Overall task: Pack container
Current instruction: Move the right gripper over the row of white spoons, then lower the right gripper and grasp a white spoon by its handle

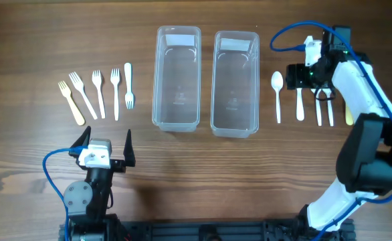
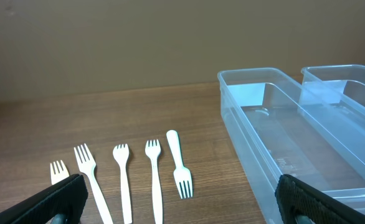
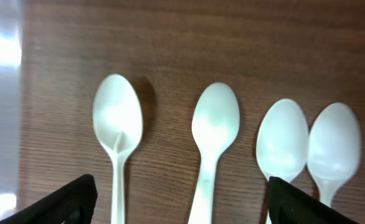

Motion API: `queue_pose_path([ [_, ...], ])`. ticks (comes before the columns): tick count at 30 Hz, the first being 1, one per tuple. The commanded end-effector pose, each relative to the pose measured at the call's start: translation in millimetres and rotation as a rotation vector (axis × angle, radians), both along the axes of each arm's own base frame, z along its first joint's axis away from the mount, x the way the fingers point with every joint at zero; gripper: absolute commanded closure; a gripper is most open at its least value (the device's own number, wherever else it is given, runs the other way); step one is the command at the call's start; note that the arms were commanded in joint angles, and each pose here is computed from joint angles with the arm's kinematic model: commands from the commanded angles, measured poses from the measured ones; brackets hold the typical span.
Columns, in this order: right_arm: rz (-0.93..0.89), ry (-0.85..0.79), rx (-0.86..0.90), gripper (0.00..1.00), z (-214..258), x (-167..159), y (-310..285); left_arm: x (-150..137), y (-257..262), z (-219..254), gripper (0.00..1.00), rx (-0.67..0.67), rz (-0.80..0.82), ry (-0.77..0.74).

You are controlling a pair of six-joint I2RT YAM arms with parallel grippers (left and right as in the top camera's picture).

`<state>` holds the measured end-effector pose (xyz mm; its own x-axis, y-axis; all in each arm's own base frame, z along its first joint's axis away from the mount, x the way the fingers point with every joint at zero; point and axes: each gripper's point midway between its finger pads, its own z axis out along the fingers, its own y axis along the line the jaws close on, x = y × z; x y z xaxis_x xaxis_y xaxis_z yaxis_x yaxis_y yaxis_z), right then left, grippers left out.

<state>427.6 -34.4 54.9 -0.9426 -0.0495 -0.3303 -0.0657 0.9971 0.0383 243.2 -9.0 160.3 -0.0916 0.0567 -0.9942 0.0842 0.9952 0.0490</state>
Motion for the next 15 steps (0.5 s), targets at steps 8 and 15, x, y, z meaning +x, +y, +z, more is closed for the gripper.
queue_pose_path([
  [8, 0.026, 0.048, -0.088, 0.2, -23, 2, -13, 0, -1, -2, 0.0, 0.023, -0.004, -0.003],
  [15, 0.032, 0.085, -0.084, 0.22, -38, -1, -13, 0, -1, -2, 0.0, 0.023, -0.004, -0.003],
])
